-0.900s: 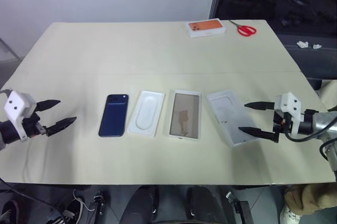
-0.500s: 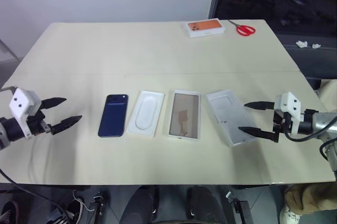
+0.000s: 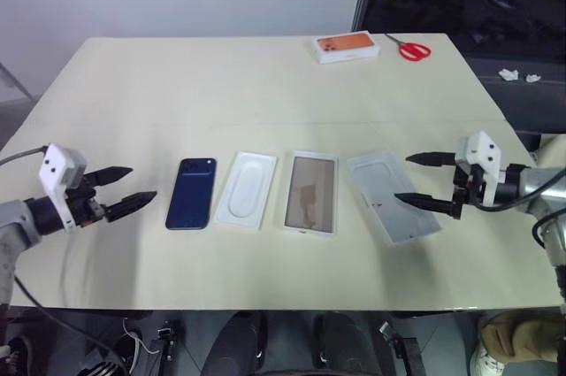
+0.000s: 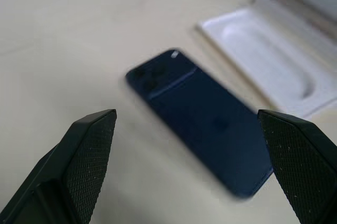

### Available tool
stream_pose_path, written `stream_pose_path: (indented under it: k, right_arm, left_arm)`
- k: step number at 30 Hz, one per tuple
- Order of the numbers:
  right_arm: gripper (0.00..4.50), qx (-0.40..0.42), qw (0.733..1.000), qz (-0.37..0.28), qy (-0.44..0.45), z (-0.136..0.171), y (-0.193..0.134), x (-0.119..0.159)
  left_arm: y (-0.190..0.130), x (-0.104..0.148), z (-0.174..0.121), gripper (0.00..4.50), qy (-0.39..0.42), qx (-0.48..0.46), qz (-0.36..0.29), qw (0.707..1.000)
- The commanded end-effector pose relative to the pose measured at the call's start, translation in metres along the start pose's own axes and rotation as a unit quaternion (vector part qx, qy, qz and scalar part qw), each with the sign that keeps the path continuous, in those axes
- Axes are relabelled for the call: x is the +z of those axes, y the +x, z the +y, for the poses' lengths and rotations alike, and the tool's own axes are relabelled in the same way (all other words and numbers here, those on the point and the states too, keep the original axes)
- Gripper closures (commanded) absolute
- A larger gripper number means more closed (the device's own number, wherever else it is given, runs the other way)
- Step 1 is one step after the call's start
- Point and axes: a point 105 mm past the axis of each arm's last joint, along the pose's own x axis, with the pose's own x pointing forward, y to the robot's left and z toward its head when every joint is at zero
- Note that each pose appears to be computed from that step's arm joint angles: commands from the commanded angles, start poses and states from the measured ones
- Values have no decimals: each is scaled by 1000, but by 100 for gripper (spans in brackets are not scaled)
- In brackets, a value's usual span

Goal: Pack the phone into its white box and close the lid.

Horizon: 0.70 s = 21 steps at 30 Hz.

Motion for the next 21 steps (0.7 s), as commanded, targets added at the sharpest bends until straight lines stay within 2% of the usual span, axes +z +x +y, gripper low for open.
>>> stream_pose_path:
  k: [1,4,9,12,17,21]
  right_arm:
    - [2,11,999,0,-33,4,7,13]
    - [2,27,998,10,-50,10,18,17]
    - [2,25,996,-3,-81,17,58,48]
    - [2,18,994,-13,-110,20,77,63]
    - [2,27,988,0,-150,29,96,64]
    - [2,25,988,0,-154,32,106,62]
  left_arm:
    - [8,10,-6,0,-29,-6,-19,999]
    - [13,13,-13,0,-59,-17,-19,998]
    - [39,9,-18,0,-94,7,-3,996]
    - [54,1,-21,0,-142,24,7,990]
    - [80,-14,-32,0,-212,30,29,976]
    - [99,-12,-45,0,-253,7,16,967]
